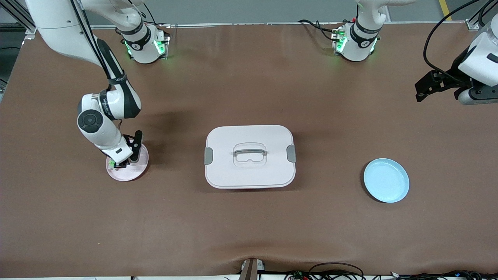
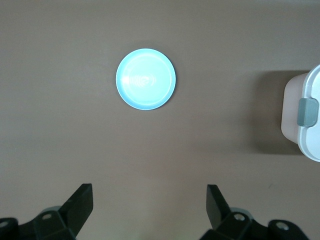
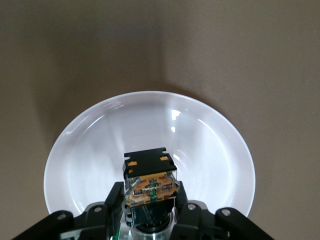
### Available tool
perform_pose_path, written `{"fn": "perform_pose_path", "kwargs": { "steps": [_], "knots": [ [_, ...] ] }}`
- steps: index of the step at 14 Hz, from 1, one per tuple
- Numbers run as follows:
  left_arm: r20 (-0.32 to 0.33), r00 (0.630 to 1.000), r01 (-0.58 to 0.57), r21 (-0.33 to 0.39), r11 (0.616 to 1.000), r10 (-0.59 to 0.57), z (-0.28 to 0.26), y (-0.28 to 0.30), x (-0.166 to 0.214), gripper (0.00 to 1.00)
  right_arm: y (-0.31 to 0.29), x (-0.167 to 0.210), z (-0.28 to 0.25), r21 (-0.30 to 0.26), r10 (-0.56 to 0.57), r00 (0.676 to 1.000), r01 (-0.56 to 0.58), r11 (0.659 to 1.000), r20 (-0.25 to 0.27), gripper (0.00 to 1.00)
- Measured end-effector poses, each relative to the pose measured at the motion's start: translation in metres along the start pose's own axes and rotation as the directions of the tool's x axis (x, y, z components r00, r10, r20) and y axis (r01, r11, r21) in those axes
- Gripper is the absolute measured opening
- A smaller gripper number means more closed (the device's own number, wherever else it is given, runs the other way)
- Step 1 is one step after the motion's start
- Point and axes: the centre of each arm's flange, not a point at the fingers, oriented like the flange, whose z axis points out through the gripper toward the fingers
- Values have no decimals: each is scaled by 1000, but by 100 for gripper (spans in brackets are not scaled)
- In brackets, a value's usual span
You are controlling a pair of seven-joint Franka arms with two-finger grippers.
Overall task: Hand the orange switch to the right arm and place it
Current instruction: 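Carry the switch with the right gripper over the pink plate, then lower the switch onto the pink plate and open the right gripper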
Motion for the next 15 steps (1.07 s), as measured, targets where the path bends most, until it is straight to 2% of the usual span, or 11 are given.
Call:
{"fn": "perform_pose_path", "kwargs": {
  "steps": [7,9,13,15],
  "knots": [
    [2,1000,4,0,1000,-4,1,-2,0,100,-1,1,4,7,-2,1000,2,1000,1,44],
    [2,1000,6,0,1000,-6,1,-3,0,100,-1,1,4,7,-9,1000,9,1000,1,59],
    [2,1000,6,0,1000,-6,1,-3,1,100,-1,2,3,5,-22,1000,22,1000,0,99],
    [2,1000,6,0,1000,-6,1,-4,1,100,1,2,0,-1,-21,1000,21,1000,-1,100]
  ]
}}
